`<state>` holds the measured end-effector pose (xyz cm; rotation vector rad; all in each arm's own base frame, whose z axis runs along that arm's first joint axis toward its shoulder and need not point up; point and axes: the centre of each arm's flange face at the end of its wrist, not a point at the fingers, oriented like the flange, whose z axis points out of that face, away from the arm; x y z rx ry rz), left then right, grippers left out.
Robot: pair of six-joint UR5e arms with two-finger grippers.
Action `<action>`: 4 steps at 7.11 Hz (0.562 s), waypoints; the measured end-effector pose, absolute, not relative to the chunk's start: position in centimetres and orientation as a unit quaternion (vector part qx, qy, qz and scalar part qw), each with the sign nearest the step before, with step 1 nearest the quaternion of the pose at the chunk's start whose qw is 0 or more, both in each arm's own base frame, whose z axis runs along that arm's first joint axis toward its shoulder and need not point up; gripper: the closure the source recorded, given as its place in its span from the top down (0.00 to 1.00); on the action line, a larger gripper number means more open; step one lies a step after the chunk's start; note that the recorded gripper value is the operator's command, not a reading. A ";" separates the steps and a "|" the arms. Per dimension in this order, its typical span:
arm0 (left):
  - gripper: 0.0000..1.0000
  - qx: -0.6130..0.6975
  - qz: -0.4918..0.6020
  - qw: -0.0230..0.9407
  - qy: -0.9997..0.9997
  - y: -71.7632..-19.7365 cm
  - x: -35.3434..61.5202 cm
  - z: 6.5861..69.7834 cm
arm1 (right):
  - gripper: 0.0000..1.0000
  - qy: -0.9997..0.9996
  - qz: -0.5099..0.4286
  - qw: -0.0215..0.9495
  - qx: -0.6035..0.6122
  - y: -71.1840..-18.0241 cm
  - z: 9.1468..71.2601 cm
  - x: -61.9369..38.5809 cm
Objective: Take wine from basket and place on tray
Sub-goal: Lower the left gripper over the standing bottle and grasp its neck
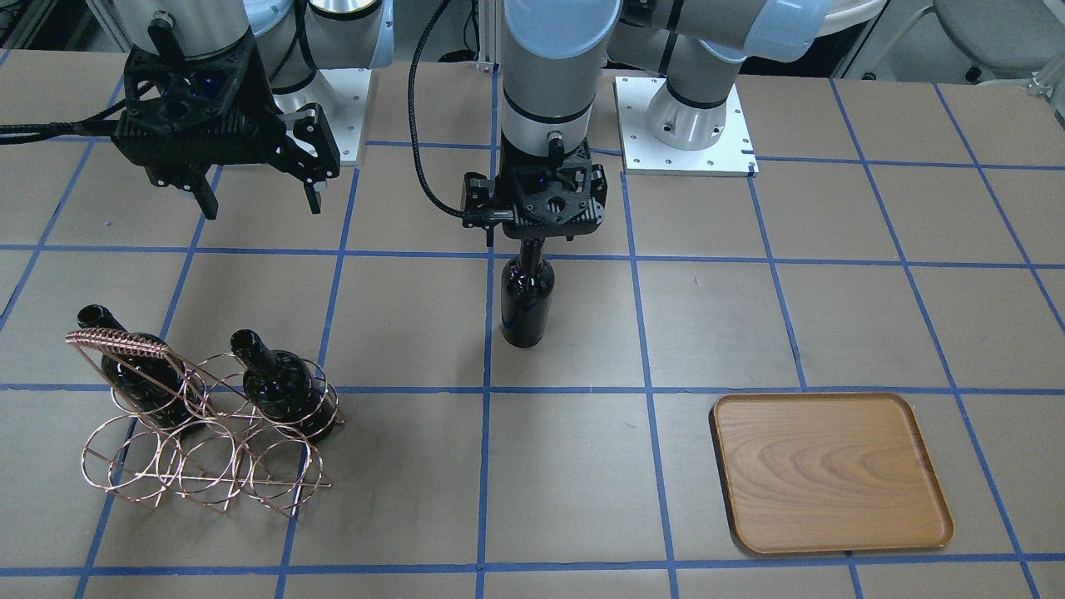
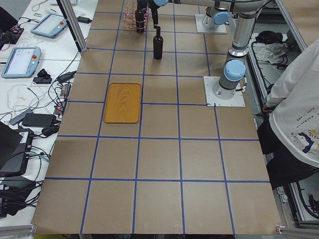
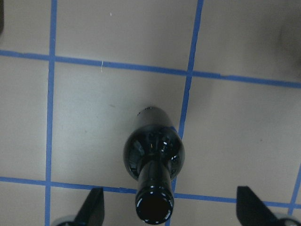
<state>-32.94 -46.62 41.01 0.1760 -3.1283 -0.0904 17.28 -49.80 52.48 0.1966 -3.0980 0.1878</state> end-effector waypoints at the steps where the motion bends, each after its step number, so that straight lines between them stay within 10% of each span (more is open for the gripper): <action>1: 0.94 0.049 -0.039 -0.001 -0.998 -45.7 -33.2 39.9 | 1.00 -0.996 0.061 0.016 0.063 -49.8 52.5 17.3; 4: 0.76 0.038 -0.031 0.001 -0.999 -45.6 -33.1 39.5 | 1.00 -0.996 0.061 0.015 0.061 -49.7 52.5 17.3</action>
